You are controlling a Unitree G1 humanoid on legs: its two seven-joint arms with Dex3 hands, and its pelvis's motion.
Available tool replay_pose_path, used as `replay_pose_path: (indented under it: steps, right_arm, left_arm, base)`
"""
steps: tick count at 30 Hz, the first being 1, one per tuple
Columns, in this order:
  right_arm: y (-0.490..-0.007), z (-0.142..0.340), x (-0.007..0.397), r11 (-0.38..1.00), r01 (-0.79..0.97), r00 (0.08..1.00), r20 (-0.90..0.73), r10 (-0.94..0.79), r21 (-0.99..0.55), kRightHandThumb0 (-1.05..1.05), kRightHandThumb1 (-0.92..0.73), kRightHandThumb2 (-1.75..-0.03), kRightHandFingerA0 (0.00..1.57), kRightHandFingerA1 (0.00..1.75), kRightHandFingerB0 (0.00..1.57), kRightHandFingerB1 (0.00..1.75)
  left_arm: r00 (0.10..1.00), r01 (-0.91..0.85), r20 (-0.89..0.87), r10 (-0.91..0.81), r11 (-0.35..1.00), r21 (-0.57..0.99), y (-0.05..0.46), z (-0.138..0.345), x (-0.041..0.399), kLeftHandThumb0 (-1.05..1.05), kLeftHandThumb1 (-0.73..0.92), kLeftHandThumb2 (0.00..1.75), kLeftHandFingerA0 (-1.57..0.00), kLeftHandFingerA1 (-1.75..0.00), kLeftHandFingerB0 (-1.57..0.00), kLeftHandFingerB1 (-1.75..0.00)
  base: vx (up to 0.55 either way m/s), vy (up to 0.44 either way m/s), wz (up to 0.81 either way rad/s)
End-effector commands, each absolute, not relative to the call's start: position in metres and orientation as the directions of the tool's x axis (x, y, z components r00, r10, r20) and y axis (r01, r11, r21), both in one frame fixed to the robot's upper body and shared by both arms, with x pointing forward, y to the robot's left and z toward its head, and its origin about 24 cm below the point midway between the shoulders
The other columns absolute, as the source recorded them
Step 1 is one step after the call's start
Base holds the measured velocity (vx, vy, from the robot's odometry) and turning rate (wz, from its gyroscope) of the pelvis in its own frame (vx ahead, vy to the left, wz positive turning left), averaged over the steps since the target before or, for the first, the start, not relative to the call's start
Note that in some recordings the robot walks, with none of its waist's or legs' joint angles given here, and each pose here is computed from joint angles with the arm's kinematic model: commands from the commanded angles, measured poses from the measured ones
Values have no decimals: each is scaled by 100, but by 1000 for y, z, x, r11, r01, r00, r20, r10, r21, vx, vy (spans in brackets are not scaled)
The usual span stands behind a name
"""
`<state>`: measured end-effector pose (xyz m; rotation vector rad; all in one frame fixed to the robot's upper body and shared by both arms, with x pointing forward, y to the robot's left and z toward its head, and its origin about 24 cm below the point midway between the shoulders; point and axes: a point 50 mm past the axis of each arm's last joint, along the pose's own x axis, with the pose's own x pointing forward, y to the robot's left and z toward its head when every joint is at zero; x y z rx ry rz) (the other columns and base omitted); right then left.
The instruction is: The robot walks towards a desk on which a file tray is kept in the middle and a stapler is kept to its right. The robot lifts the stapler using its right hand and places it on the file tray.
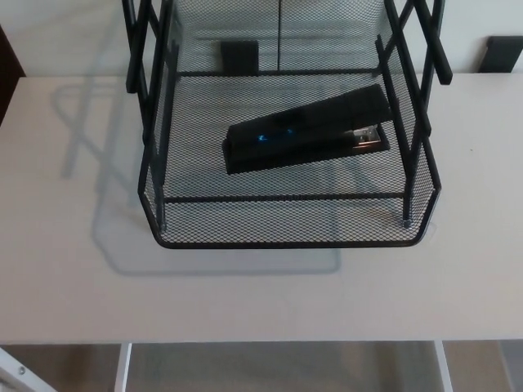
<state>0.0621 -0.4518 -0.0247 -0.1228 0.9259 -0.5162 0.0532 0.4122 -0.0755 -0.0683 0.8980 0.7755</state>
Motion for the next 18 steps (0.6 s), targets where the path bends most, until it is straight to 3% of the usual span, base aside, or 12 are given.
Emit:
replay_pose_path:
  steps: [1,4,5,6,7,8,9,10,11,12,13,18]
  right_arm:
    - [-457,-20,62,845,363,494,-688,-532,-393,-53,-65,-59,28,50,6,23]
    - [-454,-23,60,852,333,493,-696,-522,-403,-51,-64,-59,25,45,6,25]
    - [-453,-22,61,870,303,510,-705,-493,-389,-53,-66,-59,12,46,3,26]
    - [-453,-24,61,876,278,491,-726,-483,-395,-54,-64,-63,11,44,6,19]
    - [-453,-24,61,876,275,488,-728,-482,-396,-54,-64,-63,11,44,6,19]
    - [-452,-24,61,877,291,490,-728,-480,-383,-55,-63,-62,14,50,7,22]
    - [-452,-25,61,877,297,491,-728,-479,-377,-55,-63,-62,14,50,7,22]
    - [-452,-25,65,879,293,495,-727,-476,-376,-55,-63,-62,11,48,7,21]
    - [-452,-24,65,879,278,497,-726,-476,-387,-34,-51,-103,1,52,0,51]
    - [-452,-24,65,879,258,499,-724,-476,-400,-34,-51,-103,1,52,0,51]
    - [-451,-24,63,883,259,495,-731,-469,-390,-53,-65,-62,16,46,8,20]
    - [-450,-26,60,888,227,501,-734,-459,-400,-54,-65,-62,12,47,7,19]
  left_arm:
    - [330,-647,-733,594,708,283,415,-75,51,-82,89,144,-1,-71,-7,-53]
    - [330,-632,-733,595,716,296,415,-75,51,-83,90,145,0,-71,-7,-53]
    - [342,-628,-727,595,720,294,415,-74,53,-83,90,146,0,-72,-7,-54]
    - [340,-621,-729,594,724,300,414,-74,54,-90,92,122,-16,-84,0,-49]
    - [340,-620,-729,594,724,301,414,-74,54,-90,92,122,-16,-84,0,-49]
    - [342,-606,-730,591,733,310,414,-75,54,-86,88,144,-3,-73,-9,-54]
    - [343,-599,-731,590,737,313,413,-75,54,-86,88,144,-3,-73,-9,-54]
    - [344,-596,-732,588,739,313,412,-76,56,-91,92,120,-21,-90,0,-54]
    - [344,-591,-731,589,741,319,412,-76,56,-91,92,119,-23,-91,0,-54]
    - [344,-584,-731,589,744,325,411,-77,56,-91,92,119,-23,-91,0,-54]
    - [342,-573,-736,584,750,329,411,-77,55,-91,92,119,-23,-91,0,-53]
    - [337,-568,-743,578,754,330,411,-78,52,-90,91,118,-18,-86,0,-51]
  base:
    - [0,0,0]
    - [0,0,0]
    - [0,0,0]
    - [0,0,0]
    - [0,0,0]
    - [0,0,0]
    - [0,0,0]
    - [0,0,0]
    - [0,0,0]
    - [0,0,0]
    - [0,0,0]
    - [0,0,0]
